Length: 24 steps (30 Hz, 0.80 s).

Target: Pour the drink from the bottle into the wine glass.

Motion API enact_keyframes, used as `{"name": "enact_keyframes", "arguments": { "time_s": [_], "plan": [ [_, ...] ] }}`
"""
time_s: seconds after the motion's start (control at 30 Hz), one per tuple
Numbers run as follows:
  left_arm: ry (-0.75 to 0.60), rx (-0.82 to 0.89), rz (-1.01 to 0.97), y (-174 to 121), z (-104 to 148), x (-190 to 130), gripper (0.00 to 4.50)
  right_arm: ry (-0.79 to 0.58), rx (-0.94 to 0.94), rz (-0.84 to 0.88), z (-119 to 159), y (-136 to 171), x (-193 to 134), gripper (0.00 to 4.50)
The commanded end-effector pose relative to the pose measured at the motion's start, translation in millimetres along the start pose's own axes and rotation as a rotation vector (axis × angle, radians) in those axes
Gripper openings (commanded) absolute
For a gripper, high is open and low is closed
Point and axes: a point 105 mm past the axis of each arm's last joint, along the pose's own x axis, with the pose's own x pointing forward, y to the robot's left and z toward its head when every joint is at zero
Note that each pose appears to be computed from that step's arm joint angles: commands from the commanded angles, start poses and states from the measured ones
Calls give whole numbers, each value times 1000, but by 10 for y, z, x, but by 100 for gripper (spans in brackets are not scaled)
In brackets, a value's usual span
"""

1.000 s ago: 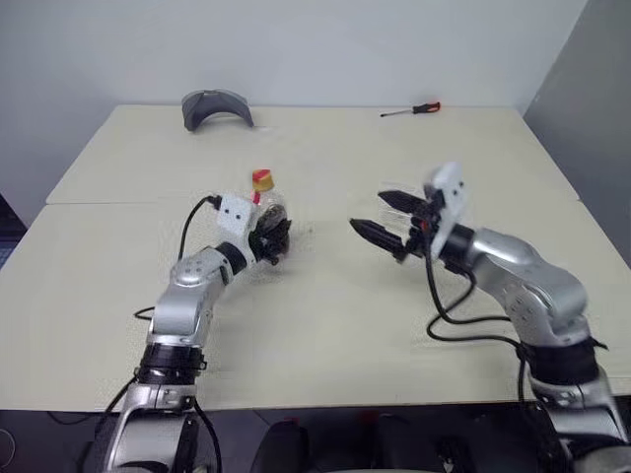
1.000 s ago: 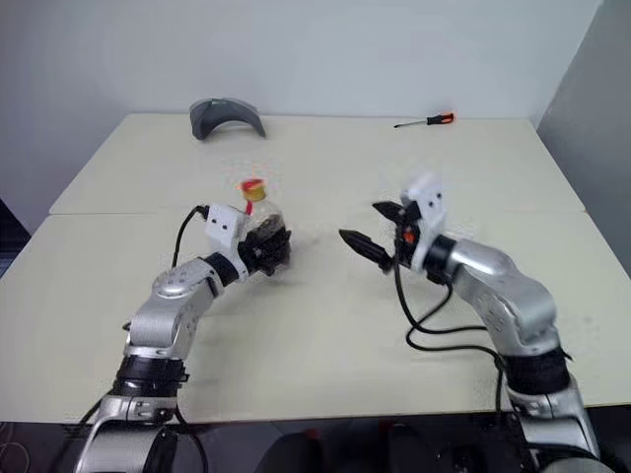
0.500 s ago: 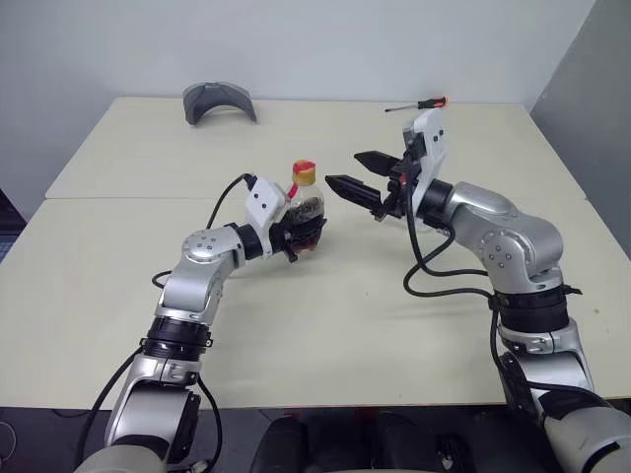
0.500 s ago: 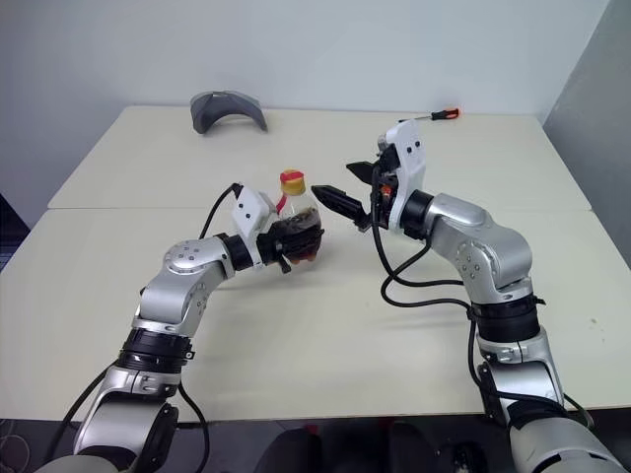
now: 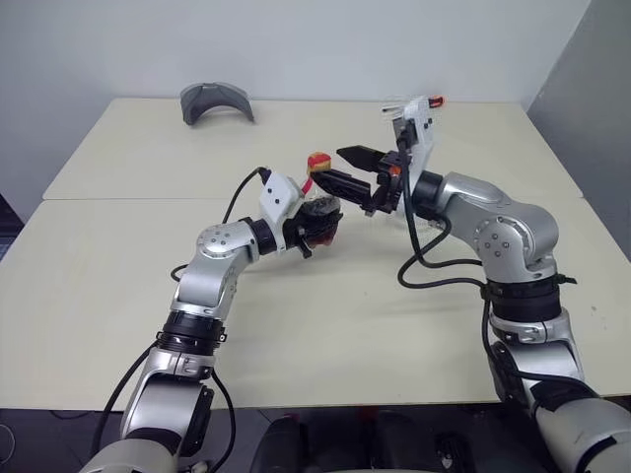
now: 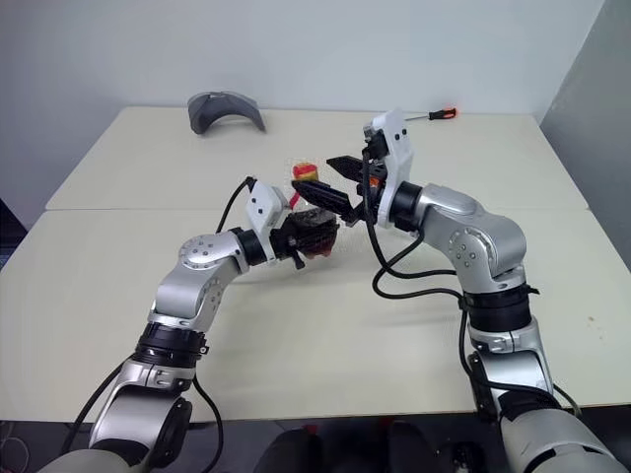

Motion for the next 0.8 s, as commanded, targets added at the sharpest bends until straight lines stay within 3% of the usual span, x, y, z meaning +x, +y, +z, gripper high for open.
{"name": "enact_keyframes", "arguments": {
  "time_s": [0.03,0.47,0.57,0.8],
  "plan": [
    [-68,66,-16,-6,241,47,124,-58,-20,11,181,26,-2,450],
    [-76,71,-19,11,275,81,124,-58,-32,22,174,25,52,450],
    [-76,71,-19,13,275,80,124,-72,-23,11,194,1,54,389],
    [-73,64,-24,-21,245,72,124,-100,-3,10,268,-12,52,146]
  ]
}}
